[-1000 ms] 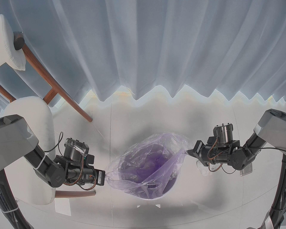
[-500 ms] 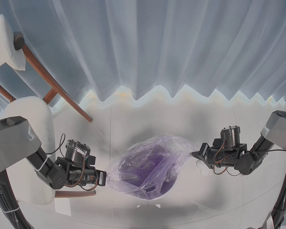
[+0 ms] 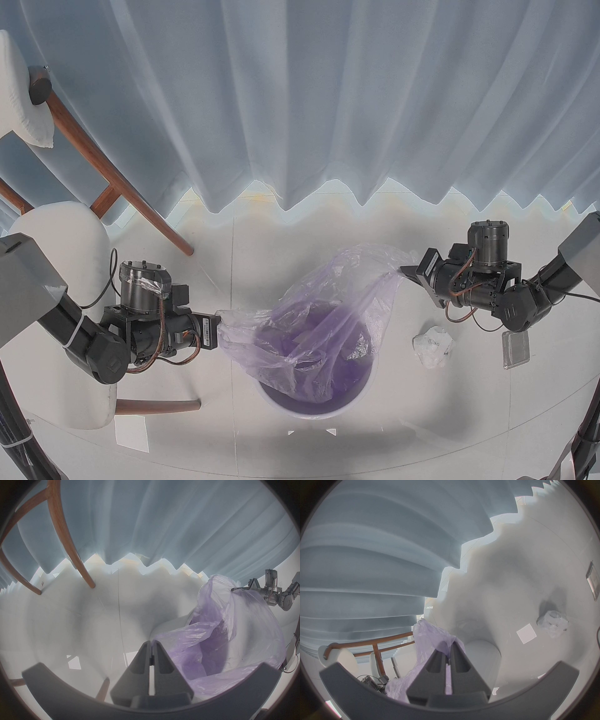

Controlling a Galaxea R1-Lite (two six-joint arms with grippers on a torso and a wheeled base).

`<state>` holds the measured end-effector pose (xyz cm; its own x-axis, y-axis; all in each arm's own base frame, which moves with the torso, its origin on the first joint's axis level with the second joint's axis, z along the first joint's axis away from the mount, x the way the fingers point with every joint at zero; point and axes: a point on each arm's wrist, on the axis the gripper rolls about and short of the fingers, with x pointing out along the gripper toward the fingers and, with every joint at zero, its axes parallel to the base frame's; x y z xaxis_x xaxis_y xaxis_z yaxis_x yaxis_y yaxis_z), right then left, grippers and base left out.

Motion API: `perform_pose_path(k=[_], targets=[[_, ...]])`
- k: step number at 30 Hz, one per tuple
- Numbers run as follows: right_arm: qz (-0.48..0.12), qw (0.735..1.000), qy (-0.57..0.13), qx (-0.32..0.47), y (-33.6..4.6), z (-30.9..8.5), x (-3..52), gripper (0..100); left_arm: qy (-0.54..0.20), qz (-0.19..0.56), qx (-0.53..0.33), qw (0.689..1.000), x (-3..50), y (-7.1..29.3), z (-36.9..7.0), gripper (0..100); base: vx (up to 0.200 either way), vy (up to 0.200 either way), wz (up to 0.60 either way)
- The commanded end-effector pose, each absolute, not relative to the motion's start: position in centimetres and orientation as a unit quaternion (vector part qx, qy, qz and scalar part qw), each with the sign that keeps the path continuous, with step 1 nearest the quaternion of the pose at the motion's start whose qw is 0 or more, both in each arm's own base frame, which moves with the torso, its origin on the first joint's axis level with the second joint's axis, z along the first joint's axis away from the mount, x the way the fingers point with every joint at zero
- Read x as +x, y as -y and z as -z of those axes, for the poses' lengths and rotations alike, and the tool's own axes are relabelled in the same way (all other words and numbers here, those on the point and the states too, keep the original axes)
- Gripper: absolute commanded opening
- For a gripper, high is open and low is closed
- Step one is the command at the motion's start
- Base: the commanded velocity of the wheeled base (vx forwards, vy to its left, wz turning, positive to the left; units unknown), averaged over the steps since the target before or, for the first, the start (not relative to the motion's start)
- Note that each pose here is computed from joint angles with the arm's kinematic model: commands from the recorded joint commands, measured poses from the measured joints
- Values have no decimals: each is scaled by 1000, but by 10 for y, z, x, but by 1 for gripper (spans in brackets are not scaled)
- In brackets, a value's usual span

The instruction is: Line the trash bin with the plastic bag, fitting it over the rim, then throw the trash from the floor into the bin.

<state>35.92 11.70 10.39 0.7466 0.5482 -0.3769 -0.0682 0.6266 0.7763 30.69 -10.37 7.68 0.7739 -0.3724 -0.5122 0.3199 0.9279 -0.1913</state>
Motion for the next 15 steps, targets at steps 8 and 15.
perform_pose_path(k=[8, 15], targets=[[-190, 844, -311, 394, -108, -126, 301, 0, -283, 206, -37, 936, 287, 114, -71, 0, 0, 0, 0], [-222, 838, -319, 383, -115, -139, 258, 100, -265, 217, -34, 939, 272, 114, -86, 0, 0, 0, 0]])
